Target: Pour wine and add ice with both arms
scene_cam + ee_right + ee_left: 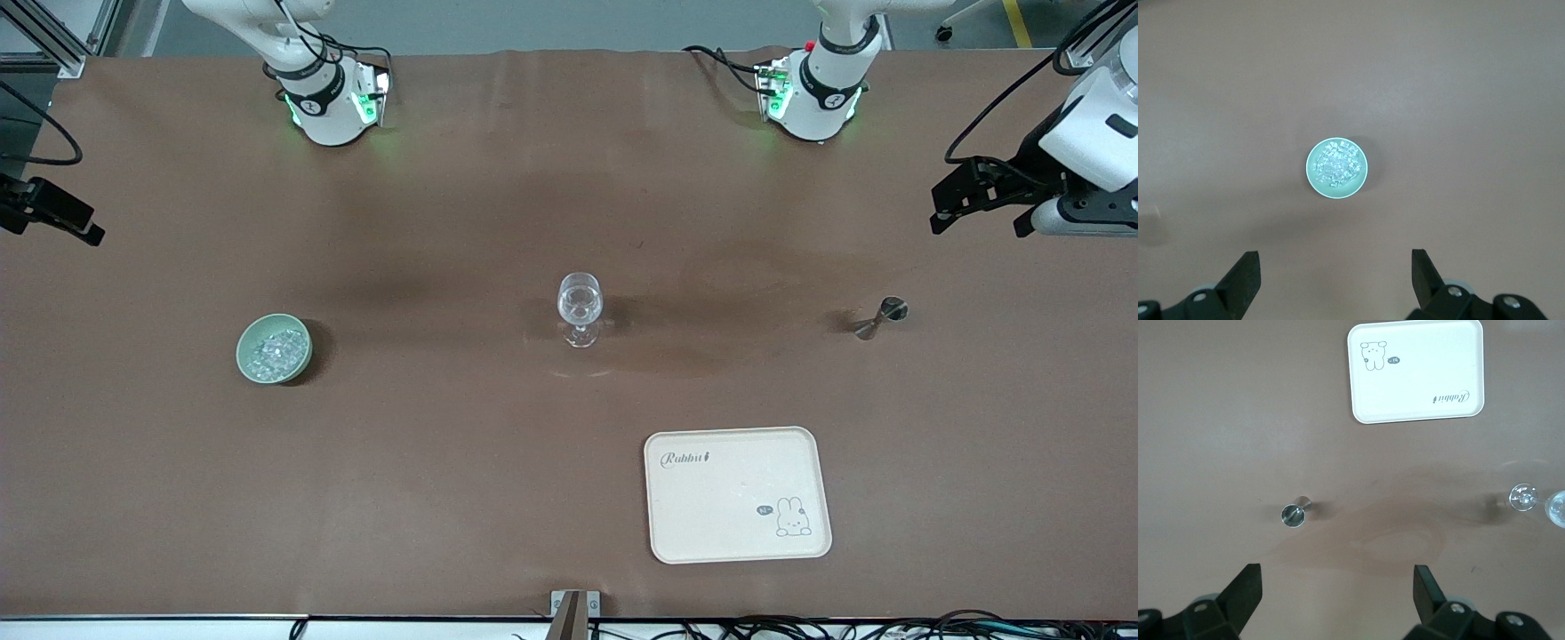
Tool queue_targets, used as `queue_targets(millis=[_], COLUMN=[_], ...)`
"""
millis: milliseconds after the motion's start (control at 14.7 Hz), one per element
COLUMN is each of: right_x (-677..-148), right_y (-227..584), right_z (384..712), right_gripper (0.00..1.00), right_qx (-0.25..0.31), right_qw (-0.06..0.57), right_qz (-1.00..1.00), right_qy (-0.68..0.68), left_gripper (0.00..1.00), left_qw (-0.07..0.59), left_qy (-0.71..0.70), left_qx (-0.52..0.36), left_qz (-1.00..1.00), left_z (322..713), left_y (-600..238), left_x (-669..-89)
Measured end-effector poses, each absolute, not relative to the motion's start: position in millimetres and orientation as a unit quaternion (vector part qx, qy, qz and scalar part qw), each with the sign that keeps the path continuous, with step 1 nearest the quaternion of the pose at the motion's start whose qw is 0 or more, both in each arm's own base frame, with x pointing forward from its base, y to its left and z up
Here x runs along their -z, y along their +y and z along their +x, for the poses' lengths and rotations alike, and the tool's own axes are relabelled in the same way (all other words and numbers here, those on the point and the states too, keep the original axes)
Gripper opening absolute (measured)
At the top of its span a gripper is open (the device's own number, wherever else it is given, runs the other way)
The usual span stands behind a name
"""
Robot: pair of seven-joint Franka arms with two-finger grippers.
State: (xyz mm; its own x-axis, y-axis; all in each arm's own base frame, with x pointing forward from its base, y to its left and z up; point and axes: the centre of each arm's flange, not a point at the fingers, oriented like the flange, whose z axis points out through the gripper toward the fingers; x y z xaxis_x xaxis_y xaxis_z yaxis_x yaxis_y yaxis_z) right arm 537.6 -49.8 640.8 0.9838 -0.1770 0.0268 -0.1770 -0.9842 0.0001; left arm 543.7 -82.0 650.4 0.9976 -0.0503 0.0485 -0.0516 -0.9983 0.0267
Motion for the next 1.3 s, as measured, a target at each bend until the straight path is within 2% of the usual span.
queue_targets(millis=[477, 750, 1023, 1295], right_x=[-639, -618, -534, -430], right_y=[-50, -49, -42, -28], right_z=[537, 540, 558, 562], right_gripper=[1.00, 1.00, 1.00, 1.00], right_qx=[-0.007, 0.013, 0.036, 0.024], right_qw=[0.001, 0.002, 0.003, 0.004], right_qz=[0.996, 0.996, 0.996, 0.997], right_qy=[-0.089, -0.088, -0.080, -0.067], left_gripper=[1.00, 1.00, 1.00, 1.00], left_qw=[0.014, 0.044, 0.087, 0.117], left_qy=[-0.018, 0.091, 0.240, 0.361], left_qx=[-0.019, -0.004, 0.032, 0.093], left_qz=[1.000, 0.995, 0.966, 0.921], left_z=[547, 558, 573, 588], left_y=[-81, -42, 23, 94], left_x=[-645, -634, -607, -548])
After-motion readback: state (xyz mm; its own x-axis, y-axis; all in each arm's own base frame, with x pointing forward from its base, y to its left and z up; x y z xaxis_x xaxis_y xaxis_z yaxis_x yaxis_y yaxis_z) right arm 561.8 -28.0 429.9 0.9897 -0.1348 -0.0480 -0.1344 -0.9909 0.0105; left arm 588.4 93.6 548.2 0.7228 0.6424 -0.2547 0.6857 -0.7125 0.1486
